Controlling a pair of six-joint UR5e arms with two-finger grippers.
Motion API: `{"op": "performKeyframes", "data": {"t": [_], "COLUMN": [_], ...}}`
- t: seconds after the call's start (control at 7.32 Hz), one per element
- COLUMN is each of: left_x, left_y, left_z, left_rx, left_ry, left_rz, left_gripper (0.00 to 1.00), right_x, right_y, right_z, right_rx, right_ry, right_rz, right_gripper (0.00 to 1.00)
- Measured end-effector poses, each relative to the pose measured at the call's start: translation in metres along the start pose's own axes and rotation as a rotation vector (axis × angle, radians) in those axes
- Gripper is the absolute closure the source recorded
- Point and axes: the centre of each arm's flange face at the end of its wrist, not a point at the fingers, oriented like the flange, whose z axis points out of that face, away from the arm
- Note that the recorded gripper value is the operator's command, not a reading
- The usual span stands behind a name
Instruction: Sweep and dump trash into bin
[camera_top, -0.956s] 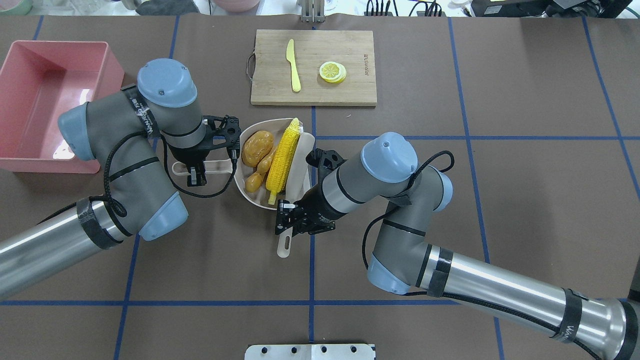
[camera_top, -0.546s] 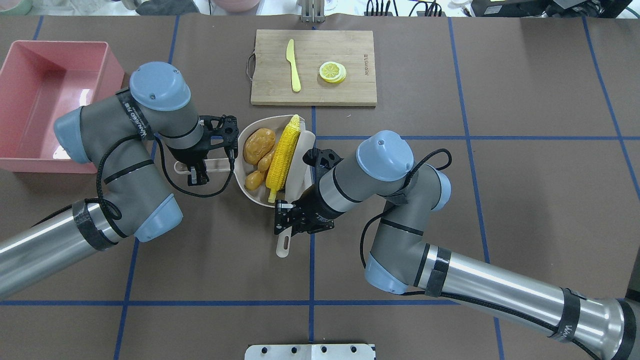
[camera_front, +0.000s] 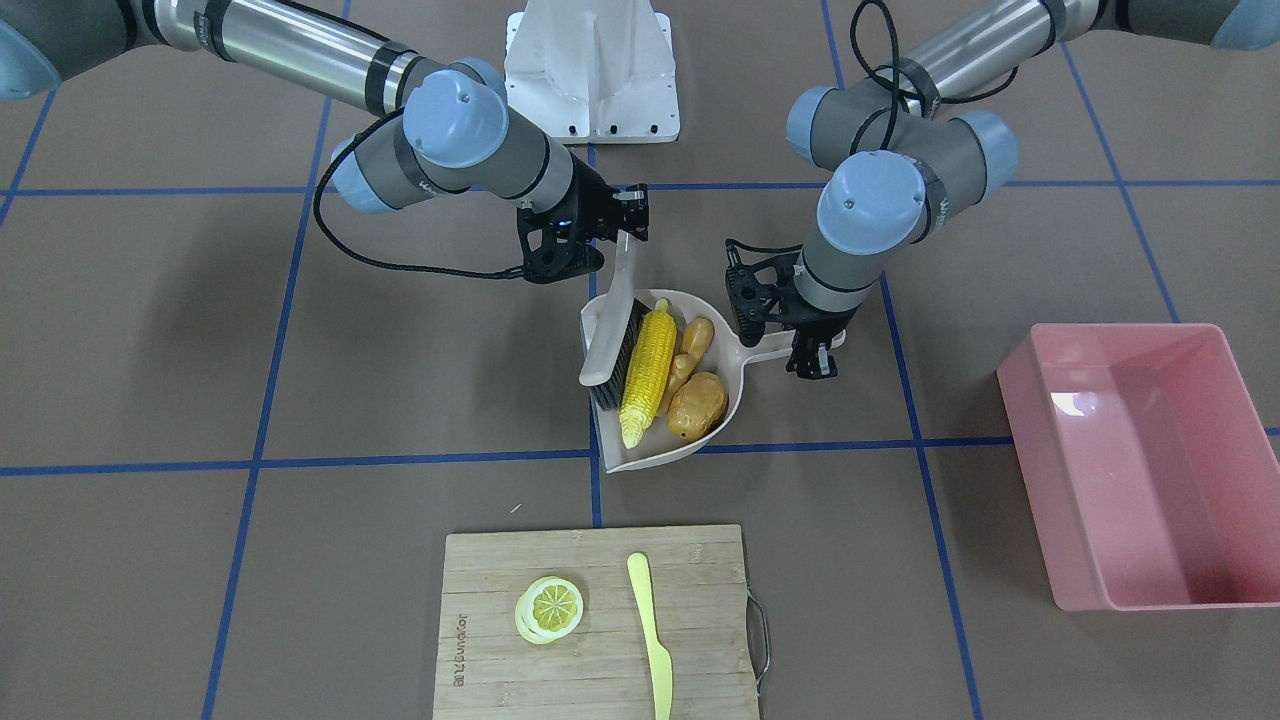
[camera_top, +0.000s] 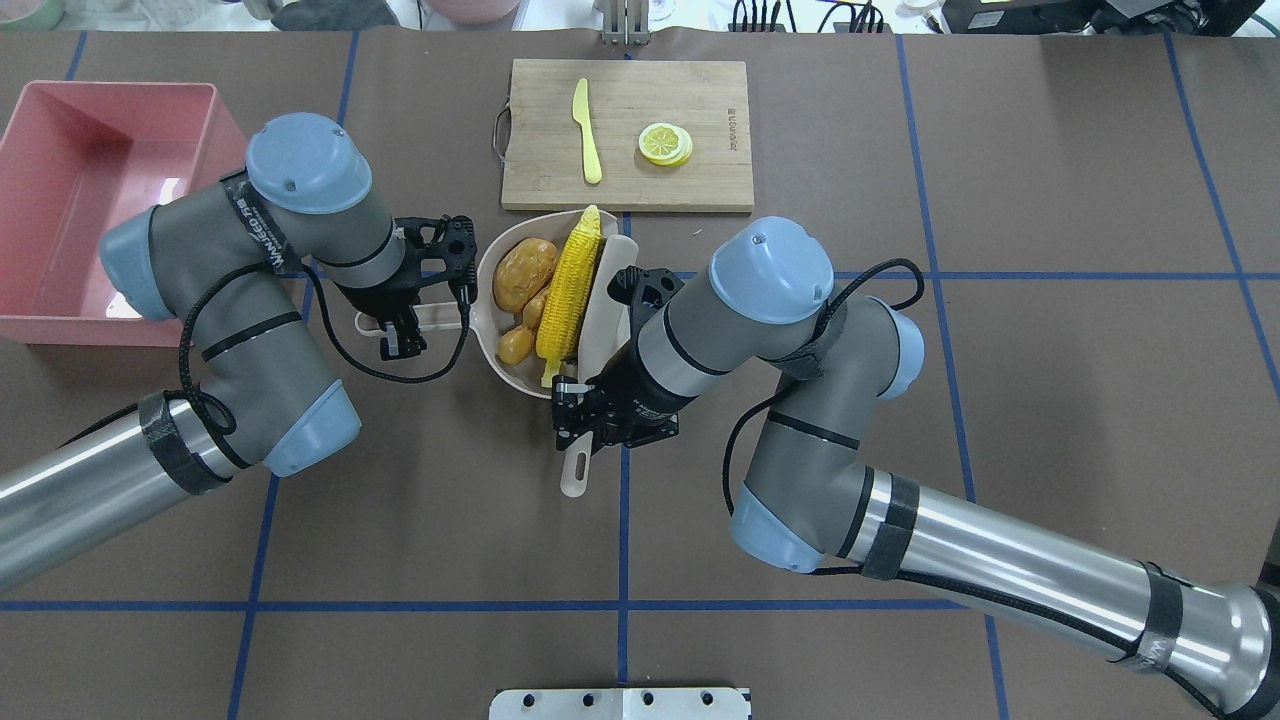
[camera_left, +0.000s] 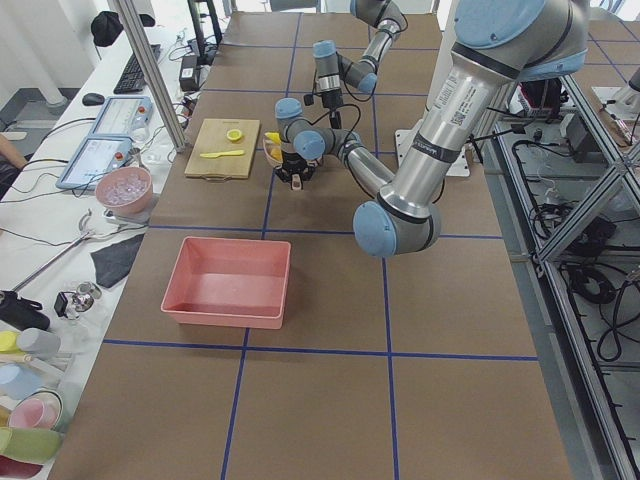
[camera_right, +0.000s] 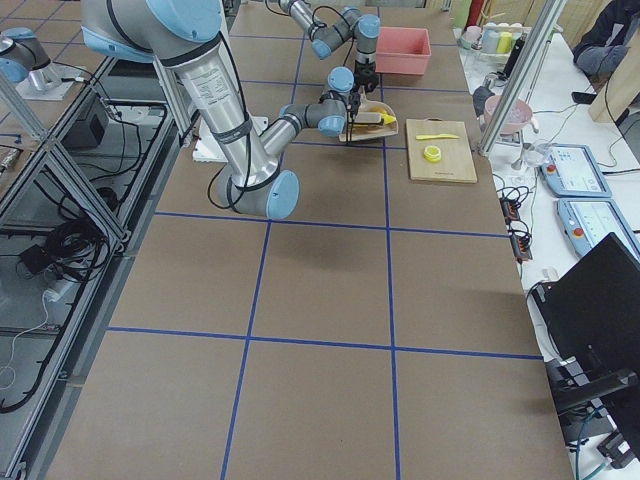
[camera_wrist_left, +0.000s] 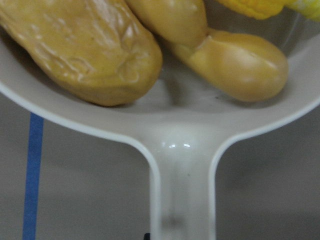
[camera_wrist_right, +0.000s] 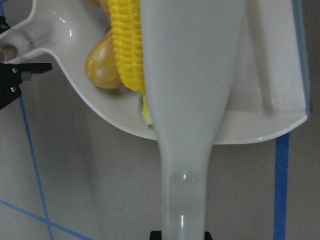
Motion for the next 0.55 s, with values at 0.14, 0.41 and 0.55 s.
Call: {"op": "performKeyframes", "data": {"t": [0.14,0.41,0.55], "left_x": [-0.001,-0.003,-0.005], "left_y": [-0.001,-0.003,-0.004], "left_z": [-0.002,-0.007,-0.012], "left_rx": [0.009,0.033,0.056], "left_ry": [-0.006,-0.018,-0.03], "left_rz": [-0.005,-0.019,-0.025], "left_gripper": [1.0,1.0,1.0], "right_x": [-0.001,-0.002,-0.004], "right_y": [-0.003,-0.012,-0.014], "right_z": [-0.018,-0.051,-0.063], "right_rx": [-0.002,-0.018,-0.018], "right_ry": [0.017,0.032,0.043], "right_rz": [0.013,0.046,0.062], "right_gripper": [1.0,1.0,1.0]}}
